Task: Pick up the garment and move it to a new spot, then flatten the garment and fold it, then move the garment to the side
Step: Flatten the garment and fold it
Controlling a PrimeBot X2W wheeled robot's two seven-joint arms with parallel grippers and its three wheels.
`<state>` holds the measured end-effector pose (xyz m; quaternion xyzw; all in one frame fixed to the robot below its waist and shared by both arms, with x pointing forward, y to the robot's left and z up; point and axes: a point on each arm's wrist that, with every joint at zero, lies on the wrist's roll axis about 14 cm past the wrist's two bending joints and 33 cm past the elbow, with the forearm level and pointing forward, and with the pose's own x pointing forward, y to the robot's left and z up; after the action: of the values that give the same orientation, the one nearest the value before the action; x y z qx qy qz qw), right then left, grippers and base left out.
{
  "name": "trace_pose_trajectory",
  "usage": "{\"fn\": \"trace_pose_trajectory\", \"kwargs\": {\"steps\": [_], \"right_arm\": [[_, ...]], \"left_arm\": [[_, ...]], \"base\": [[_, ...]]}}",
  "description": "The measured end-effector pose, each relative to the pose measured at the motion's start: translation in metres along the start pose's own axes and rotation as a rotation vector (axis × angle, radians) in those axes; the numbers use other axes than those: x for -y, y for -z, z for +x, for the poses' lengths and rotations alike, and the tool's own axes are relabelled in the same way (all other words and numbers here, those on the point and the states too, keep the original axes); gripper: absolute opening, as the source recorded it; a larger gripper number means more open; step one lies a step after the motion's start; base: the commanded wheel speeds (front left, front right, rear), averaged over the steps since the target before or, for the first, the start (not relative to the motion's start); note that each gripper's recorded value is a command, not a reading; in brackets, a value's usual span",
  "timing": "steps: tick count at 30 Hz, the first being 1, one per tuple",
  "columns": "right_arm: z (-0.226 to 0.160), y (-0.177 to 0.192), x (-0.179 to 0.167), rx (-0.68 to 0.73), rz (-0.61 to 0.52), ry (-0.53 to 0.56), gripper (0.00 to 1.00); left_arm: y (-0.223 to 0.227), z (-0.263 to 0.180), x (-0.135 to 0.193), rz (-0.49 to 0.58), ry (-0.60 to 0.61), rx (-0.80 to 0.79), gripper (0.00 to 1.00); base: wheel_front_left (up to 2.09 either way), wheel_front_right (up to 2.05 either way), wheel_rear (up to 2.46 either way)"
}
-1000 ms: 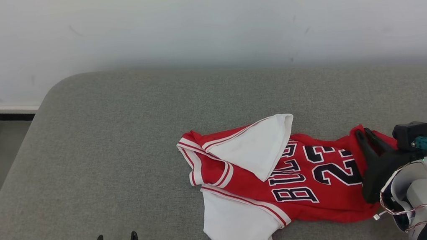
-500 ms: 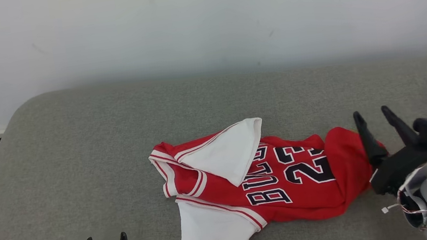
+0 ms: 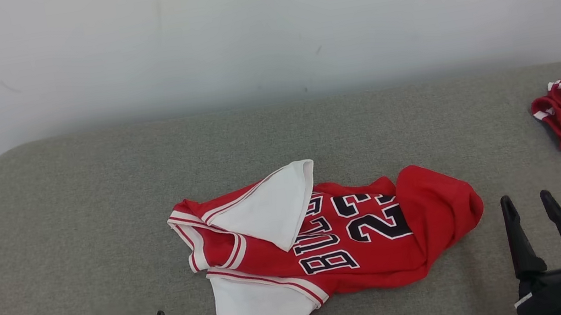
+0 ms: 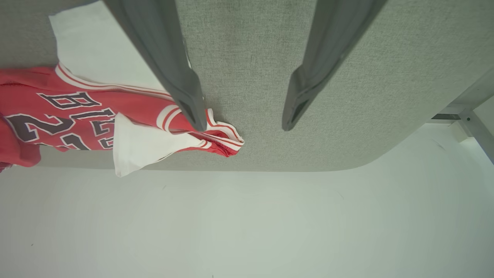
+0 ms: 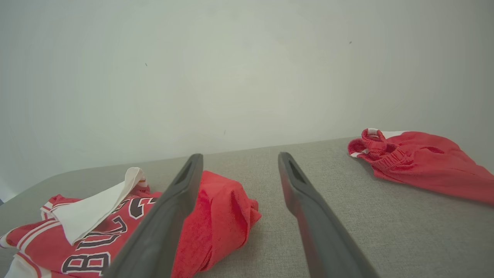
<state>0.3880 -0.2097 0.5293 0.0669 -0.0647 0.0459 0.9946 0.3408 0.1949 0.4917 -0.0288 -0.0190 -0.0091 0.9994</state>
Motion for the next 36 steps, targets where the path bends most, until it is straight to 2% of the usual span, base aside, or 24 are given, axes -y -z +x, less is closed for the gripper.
{"fn": "trace_pose_trajectory", "kwargs": {"steps": [12, 19, 33, 34, 35, 36], "right_arm": [[-0.030, 0.013, -0.010, -0.021, 0.046, 0.039, 1.00], [-0.037, 0.023, -0.014, -0.049, 0.058, 0.043, 1.00], [-0.048, 0.028, 0.002, -0.066, 0.063, 0.106, 1.00], [-0.048, 0.028, 0.003, -0.067, 0.062, 0.110, 1.00], [-0.049, 0.028, 0.004, -0.067, 0.062, 0.113, 1.00], [-0.050, 0.028, 0.005, -0.066, 0.062, 0.117, 1.00]], "left_arm": [[0.040, -0.001, 0.021, -0.025, 0.065, -0.127, 1.00], [0.067, 0.005, 0.046, -0.038, 0.144, -0.221, 1.00], [0.118, 0.012, 0.069, -0.085, 0.197, -0.413, 0.99], [0.120, 0.012, 0.072, -0.104, 0.197, -0.422, 0.11], [0.122, 0.013, 0.076, -0.114, 0.206, -0.430, 0.00], [0.122, 0.012, 0.081, -0.121, 0.220, -0.433, 0.00]], "base": [[0.00, 0.00, 0.00], [0.00, 0.00, 0.00], [0.00, 0.00, 0.00], [0.00, 0.00, 0.00], [0.00, 0.00, 0.00], [0.00, 0.00, 0.00]]}}
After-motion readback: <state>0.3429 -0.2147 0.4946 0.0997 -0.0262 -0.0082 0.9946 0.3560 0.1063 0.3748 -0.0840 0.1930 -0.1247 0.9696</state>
